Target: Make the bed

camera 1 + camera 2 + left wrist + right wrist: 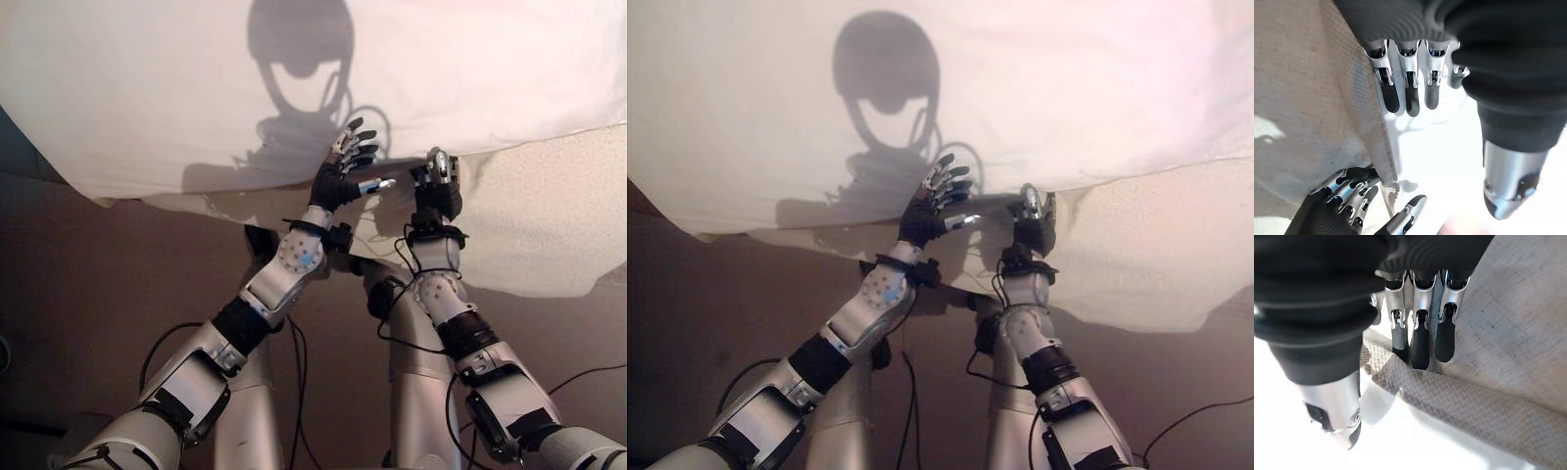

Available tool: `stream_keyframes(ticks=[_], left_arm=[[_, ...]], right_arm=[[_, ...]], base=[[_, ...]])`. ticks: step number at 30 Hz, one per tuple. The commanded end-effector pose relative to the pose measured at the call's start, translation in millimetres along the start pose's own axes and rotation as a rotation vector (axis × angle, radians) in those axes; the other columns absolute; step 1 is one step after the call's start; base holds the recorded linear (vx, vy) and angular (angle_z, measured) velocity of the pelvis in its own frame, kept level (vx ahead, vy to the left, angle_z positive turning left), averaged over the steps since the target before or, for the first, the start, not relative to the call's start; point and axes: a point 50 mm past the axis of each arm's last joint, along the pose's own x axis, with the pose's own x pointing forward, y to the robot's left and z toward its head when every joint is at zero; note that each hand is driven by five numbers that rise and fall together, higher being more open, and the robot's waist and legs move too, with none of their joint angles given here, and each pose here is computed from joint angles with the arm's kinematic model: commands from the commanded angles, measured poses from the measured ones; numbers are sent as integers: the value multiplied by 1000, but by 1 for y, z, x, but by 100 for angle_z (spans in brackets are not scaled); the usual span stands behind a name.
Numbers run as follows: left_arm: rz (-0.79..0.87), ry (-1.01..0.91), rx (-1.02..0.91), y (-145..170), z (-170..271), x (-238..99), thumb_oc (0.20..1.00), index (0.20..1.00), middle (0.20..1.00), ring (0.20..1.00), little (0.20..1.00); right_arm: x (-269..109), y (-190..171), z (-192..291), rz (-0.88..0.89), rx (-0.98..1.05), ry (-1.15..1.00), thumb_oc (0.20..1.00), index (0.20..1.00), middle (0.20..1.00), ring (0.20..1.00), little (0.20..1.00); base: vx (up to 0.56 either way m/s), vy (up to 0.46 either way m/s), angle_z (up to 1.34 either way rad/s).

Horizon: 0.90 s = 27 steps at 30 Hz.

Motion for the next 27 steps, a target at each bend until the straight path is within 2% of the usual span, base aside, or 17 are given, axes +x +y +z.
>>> stream_keyframes(ticks=[1, 22, 27], left_arm=[[-96, -133, -26, -15, 25, -1, 1000, 1000, 1000, 1000, 1000], [-152, -151, -36, -13, 30, -3, 1000, 1000, 1000, 1000, 1000], [-157, -150, -39, -10, 30, -5, 1000, 1000, 1000, 1000, 1000]], right_arm=[[23, 50, 33, 197, 4, -143, 1000, 1000, 1000, 1000, 1000], [46, 68, 105, 260, 62, -386, 1000, 1000, 1000, 1000, 1000], [50, 70, 124, 266, 22, -438, 1000, 1000, 1000, 1000, 1000]], base=[[0, 0, 0], [0, 0, 0], [0, 0, 0]])
